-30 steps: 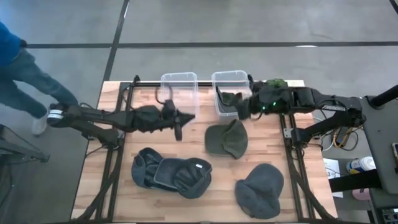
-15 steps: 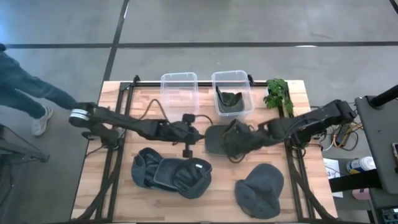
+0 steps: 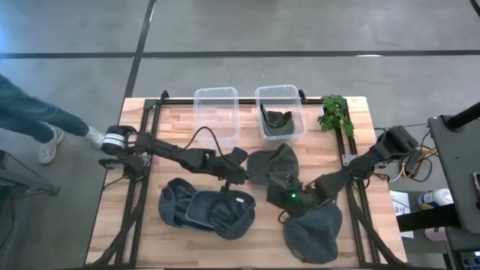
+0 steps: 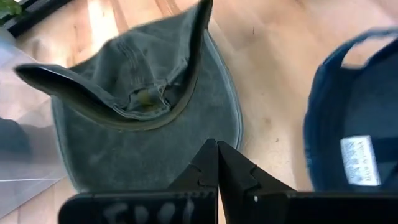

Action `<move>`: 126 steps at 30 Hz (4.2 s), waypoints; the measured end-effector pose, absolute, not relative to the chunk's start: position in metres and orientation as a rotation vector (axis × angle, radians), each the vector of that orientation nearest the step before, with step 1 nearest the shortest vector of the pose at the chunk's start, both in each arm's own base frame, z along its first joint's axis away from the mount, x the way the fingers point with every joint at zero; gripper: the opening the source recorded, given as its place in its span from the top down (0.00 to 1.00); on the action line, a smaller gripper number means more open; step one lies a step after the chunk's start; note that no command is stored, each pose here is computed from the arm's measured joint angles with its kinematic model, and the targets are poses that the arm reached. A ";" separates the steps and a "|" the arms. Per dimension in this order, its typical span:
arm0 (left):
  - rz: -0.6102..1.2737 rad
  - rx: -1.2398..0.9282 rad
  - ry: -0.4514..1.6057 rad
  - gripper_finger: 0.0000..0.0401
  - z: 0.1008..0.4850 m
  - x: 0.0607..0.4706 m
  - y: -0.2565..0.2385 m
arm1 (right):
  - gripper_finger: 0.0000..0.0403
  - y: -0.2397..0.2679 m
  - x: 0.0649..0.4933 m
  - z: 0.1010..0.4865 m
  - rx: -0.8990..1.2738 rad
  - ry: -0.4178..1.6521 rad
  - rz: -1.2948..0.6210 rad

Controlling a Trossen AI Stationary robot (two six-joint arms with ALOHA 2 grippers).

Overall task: Pick & Place hat
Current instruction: Put the gray cap into the right bin

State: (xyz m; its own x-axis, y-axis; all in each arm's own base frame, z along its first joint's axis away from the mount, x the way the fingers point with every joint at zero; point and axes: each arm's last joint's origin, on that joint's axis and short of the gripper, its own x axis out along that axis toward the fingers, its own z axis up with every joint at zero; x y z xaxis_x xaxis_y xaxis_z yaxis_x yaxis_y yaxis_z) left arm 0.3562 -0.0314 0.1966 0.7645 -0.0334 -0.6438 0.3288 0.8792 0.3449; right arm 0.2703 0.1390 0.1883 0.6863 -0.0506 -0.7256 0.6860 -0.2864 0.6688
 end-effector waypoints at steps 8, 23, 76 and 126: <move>-0.206 0.489 0.712 1.00 0.170 0.370 -0.029 | 0.63 0.136 0.286 0.161 1.720 0.409 -0.857; -0.308 0.319 0.712 1.00 0.143 0.401 -0.047 | 0.67 0.110 0.276 0.137 1.641 0.342 -0.991; -0.208 0.284 0.537 1.00 0.190 0.411 -0.058 | 0.64 0.116 0.242 0.162 1.504 0.480 -1.020; -0.224 0.300 0.832 1.00 0.176 0.378 -0.057 | 0.58 0.153 0.253 0.167 1.559 0.574 -0.835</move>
State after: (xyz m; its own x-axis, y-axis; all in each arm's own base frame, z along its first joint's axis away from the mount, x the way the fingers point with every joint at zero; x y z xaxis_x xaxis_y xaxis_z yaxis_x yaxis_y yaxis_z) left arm 0.3782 -0.0569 0.1760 0.6540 -0.0781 -0.7524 0.3104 0.9348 0.1728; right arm 0.2528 0.1529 0.1665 0.6187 -0.0983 -0.7794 0.7628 -0.1621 0.6260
